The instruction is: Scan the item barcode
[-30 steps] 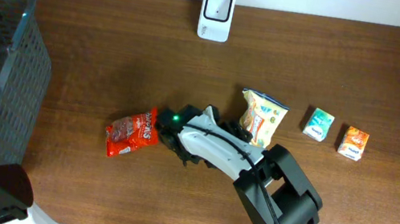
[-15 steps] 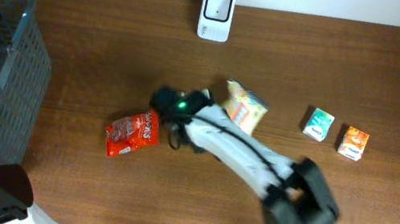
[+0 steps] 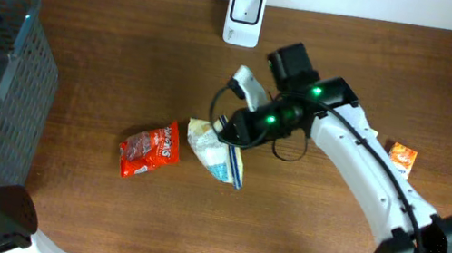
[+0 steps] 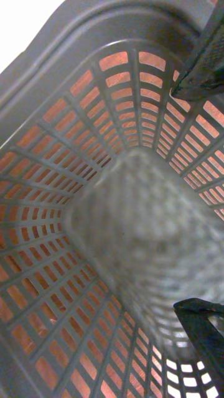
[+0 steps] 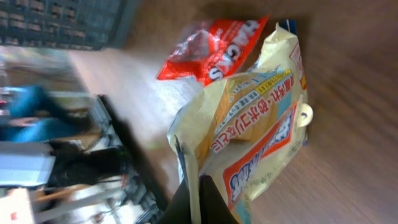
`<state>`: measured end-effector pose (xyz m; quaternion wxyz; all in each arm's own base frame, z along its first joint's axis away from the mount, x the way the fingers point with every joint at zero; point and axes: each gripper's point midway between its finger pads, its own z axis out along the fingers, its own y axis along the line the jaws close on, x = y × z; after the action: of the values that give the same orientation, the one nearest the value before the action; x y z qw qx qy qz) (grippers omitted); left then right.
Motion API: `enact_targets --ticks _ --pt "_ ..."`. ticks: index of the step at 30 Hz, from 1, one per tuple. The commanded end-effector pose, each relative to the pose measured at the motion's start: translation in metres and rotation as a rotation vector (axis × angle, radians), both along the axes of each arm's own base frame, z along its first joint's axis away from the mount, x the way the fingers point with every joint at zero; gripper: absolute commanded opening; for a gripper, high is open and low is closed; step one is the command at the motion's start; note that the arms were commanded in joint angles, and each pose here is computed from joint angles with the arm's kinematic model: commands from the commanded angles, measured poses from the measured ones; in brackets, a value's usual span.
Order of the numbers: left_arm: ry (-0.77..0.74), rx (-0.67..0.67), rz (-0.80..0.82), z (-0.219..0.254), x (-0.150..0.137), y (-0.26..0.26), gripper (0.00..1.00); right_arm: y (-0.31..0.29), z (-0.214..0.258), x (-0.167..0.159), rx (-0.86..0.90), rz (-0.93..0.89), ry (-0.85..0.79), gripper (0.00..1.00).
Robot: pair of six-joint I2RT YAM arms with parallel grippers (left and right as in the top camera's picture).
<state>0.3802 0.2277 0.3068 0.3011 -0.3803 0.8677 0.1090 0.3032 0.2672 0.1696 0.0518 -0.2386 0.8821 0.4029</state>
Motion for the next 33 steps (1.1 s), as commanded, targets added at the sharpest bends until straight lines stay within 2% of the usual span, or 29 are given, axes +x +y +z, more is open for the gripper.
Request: enact_targets --ticks 1,5,6,7,8,9,10,13,18,20,22,25,26,27,33 --pt "-0.001 -0.002 0.012 0.000 -0.001 0.001 0.99 -0.037 -0.021 0.005 0.106 -0.087 0.125 0.04" --pt "-0.001 -0.002 0.012 0.000 -0.001 0.001 0.99 -0.105 -0.077 0.017 -0.102 -0.263 0.159 0.06" --pt "-0.001 -0.002 0.012 0.000 -0.001 0.001 0.99 -0.120 -0.088 0.019 -0.158 -0.293 0.161 0.13" --pt "-0.001 -0.002 0.012 0.000 -0.001 0.001 0.99 -0.134 -0.098 0.020 -0.213 -0.315 0.156 0.24" --pt "-0.001 -0.002 0.012 0.000 -0.001 0.001 0.99 -0.142 -0.102 0.022 -0.239 -0.313 0.143 0.44" --pt "-0.001 -0.002 0.012 0.000 -0.001 0.001 0.99 -0.147 -0.105 0.023 -0.257 -0.310 0.129 0.54" --pt "-0.001 -0.002 0.012 0.000 -0.001 0.001 0.99 -0.153 -0.107 0.025 -0.282 -0.314 0.116 0.61" --pt "-0.001 -0.002 0.012 0.000 -0.001 0.001 0.99 -0.168 -0.109 0.033 -0.381 -0.331 0.075 0.68" --pt "-0.001 -0.002 0.012 0.000 -0.001 0.001 0.99 -0.173 -0.062 0.048 -0.441 -0.271 -0.002 0.67" --pt "-0.001 -0.002 0.012 0.000 -0.001 0.001 0.99 -0.160 -0.036 0.051 -0.438 -0.240 -0.029 0.62" --pt "-0.001 -0.002 0.012 0.000 -0.001 0.001 0.99 -0.144 -0.030 0.047 -0.435 -0.207 -0.038 0.56" --pt "-0.001 -0.002 0.012 0.000 -0.001 0.001 0.99 -0.111 -0.040 0.037 -0.437 -0.174 -0.019 0.16" --pt "-0.001 -0.002 0.012 0.000 -0.001 0.001 0.99 -0.101 -0.045 0.035 -0.437 -0.168 -0.018 0.07" --pt "-0.001 -0.002 0.012 0.000 -0.001 0.001 0.99 -0.089 -0.052 0.034 -0.433 -0.162 -0.020 0.04" --pt "-0.001 -0.002 0.012 0.000 -0.001 0.001 0.99 -0.043 -0.116 0.031 -0.486 -0.174 0.045 0.04"
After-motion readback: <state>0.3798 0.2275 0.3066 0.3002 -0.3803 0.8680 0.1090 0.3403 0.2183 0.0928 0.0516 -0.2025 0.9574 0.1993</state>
